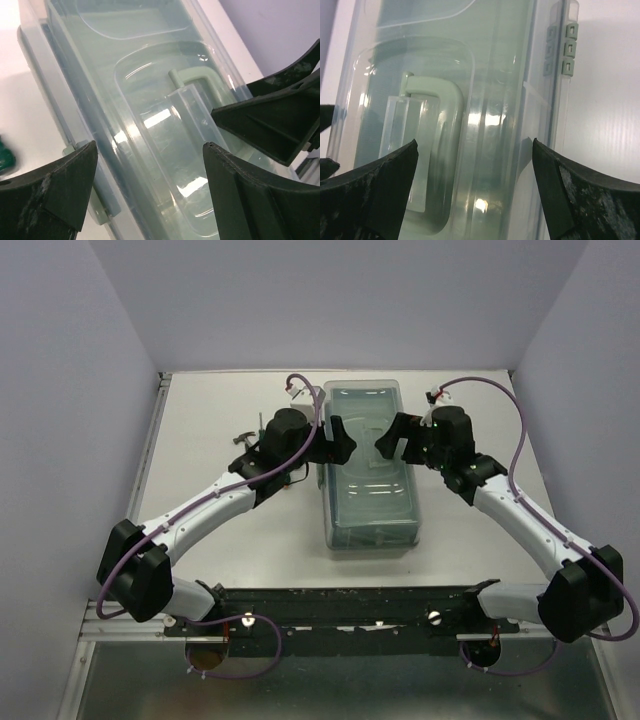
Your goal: Pack the tool kit
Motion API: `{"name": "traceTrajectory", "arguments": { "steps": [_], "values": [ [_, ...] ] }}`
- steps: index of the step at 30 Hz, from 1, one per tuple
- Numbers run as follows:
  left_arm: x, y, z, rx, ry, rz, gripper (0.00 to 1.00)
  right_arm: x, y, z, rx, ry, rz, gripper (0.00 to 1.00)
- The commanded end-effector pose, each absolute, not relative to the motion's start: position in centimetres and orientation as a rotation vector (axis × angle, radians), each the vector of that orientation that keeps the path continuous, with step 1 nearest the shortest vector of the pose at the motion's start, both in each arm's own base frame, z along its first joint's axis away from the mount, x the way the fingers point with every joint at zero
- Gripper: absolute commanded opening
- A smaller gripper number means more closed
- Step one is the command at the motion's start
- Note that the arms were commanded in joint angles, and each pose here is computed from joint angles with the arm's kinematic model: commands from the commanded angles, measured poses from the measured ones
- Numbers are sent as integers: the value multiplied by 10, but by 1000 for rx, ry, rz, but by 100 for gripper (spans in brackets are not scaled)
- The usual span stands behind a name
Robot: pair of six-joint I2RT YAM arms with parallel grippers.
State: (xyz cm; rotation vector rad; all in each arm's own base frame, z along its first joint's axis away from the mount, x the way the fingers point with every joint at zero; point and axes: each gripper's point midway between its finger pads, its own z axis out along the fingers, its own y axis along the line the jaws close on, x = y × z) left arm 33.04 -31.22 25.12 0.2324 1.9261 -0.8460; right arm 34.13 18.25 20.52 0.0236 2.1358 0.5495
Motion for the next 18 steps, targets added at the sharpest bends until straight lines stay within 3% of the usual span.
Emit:
{"name": "traceTrajectory", "arguments": {
  "steps": [1,9,18],
  "values": [
    [258,-382,407,488,1387,-1356,91,257,187,148,-177,2498,504,100],
    [260,-382,406,494,1411,-1304,91,257,144,176,-122,2438,258,100],
    [288,-330,365,398,1633,-971,99,246,126,203,-46,2395,268,100]
  ]
}}
